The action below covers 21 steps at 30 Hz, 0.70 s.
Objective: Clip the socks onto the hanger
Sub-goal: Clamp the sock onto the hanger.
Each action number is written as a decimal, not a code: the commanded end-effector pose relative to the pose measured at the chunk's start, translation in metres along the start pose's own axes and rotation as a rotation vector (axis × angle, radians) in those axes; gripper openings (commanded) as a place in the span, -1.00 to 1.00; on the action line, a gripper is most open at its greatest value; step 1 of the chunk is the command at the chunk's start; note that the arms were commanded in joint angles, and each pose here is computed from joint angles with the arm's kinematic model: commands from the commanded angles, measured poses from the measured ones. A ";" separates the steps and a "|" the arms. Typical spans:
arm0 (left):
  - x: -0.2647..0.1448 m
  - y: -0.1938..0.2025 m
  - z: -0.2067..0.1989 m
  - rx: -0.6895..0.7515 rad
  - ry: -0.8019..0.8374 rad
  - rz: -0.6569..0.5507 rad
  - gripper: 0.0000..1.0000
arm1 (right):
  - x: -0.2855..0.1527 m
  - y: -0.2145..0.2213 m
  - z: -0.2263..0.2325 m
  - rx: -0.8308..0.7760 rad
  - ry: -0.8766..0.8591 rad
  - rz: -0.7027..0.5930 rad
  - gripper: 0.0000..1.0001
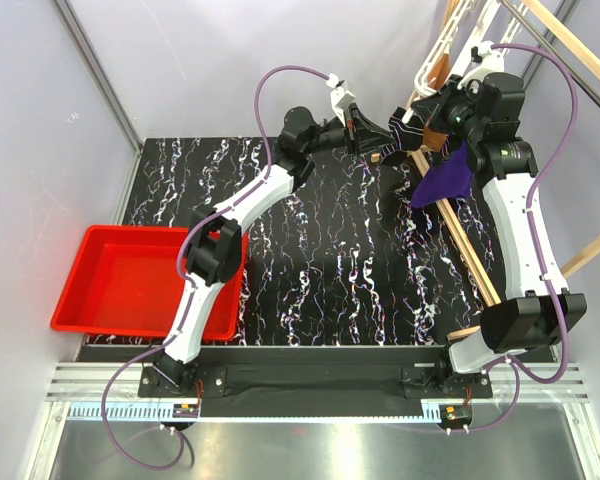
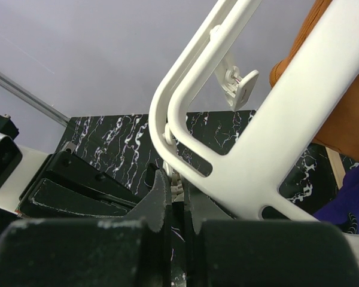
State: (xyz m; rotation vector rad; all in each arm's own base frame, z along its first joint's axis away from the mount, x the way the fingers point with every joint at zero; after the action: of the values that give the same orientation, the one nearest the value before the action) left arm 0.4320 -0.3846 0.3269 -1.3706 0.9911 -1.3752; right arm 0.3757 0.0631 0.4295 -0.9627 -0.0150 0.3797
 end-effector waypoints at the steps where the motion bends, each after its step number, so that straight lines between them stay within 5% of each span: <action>1: 0.005 -0.036 -0.007 0.084 0.011 -0.083 -1.00 | -0.009 0.007 0.007 -0.004 -0.039 0.057 -0.89; 6: 0.009 -0.035 -0.007 0.078 0.010 -0.079 -0.99 | -0.010 0.007 0.008 -0.007 -0.042 0.058 -0.65; 12: 0.013 -0.035 -0.008 0.076 0.007 -0.080 -0.73 | -0.010 0.006 0.008 -0.005 -0.041 0.059 -0.28; 15: 0.013 -0.034 -0.007 0.076 -0.002 -0.077 -0.36 | -0.010 0.006 0.008 -0.006 -0.042 0.061 -0.12; 21: 0.009 -0.029 -0.002 0.089 -0.045 -0.025 0.07 | -0.012 0.006 0.008 -0.010 -0.028 0.060 0.20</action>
State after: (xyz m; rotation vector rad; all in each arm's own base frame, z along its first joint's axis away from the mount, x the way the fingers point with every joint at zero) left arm 0.4307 -0.3902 0.3295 -1.3742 0.9790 -1.3528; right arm 0.3698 0.0662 0.4204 -0.9594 0.0228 0.4455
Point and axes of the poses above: each gripper's point midway between its finger pads, its own x axis out along the fingers, its own z axis along the line the jaws close on, y = z × x, the point moved 9 cm from there along -x, back along the fingers, and after that the axes turned 13 degrees about x, right-handed, at the moved point
